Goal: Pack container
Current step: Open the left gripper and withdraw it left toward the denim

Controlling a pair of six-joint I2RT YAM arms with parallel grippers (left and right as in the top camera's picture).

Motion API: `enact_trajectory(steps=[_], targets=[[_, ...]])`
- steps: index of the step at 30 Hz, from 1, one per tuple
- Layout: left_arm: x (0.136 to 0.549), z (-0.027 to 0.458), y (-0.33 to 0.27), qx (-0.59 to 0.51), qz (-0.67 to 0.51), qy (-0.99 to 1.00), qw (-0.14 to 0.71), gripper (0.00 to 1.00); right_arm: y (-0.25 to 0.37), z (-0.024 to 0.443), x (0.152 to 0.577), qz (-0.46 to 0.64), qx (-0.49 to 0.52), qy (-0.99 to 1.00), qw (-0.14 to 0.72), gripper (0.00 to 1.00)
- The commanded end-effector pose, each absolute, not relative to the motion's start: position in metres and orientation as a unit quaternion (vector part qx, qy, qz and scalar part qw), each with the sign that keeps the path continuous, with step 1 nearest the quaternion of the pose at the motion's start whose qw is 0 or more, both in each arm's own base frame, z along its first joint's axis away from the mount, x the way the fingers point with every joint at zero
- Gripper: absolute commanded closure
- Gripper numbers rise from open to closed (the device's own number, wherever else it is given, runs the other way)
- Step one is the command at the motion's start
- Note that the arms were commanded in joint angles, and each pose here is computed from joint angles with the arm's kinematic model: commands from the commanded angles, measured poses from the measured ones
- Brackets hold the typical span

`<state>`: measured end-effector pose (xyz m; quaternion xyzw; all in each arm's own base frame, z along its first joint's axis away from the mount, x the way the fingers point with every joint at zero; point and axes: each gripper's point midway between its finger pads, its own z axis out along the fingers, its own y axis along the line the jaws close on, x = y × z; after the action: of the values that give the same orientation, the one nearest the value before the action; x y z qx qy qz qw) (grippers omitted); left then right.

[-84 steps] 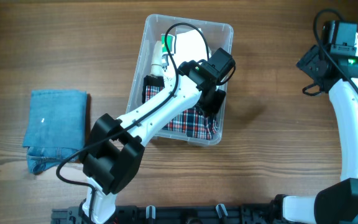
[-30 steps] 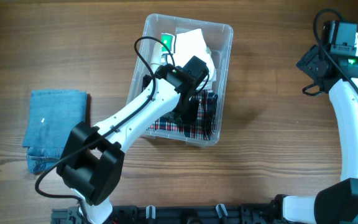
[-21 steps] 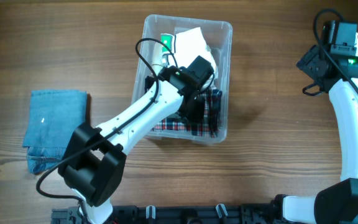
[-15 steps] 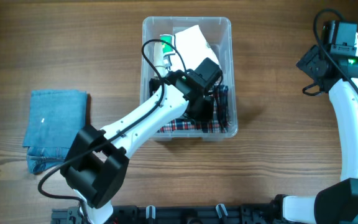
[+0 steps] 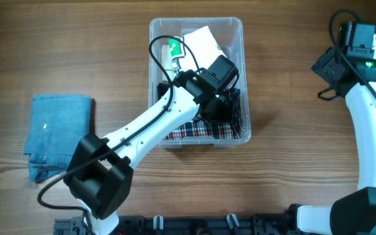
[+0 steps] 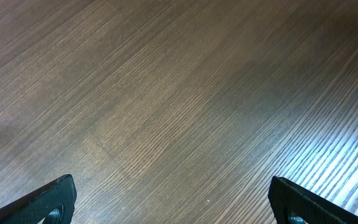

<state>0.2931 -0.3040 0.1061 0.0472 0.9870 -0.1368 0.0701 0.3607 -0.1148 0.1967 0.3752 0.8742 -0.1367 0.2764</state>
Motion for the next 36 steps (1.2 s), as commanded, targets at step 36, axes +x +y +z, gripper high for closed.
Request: enact_trajectory(steps=[36], targets=[[0.301, 0.205, 0.081, -0.328, 0.136, 0.926, 0.125, 0.0, -0.119, 0.191, 0.359, -0.145, 0.379, 0.873, 0.271, 0.0]])
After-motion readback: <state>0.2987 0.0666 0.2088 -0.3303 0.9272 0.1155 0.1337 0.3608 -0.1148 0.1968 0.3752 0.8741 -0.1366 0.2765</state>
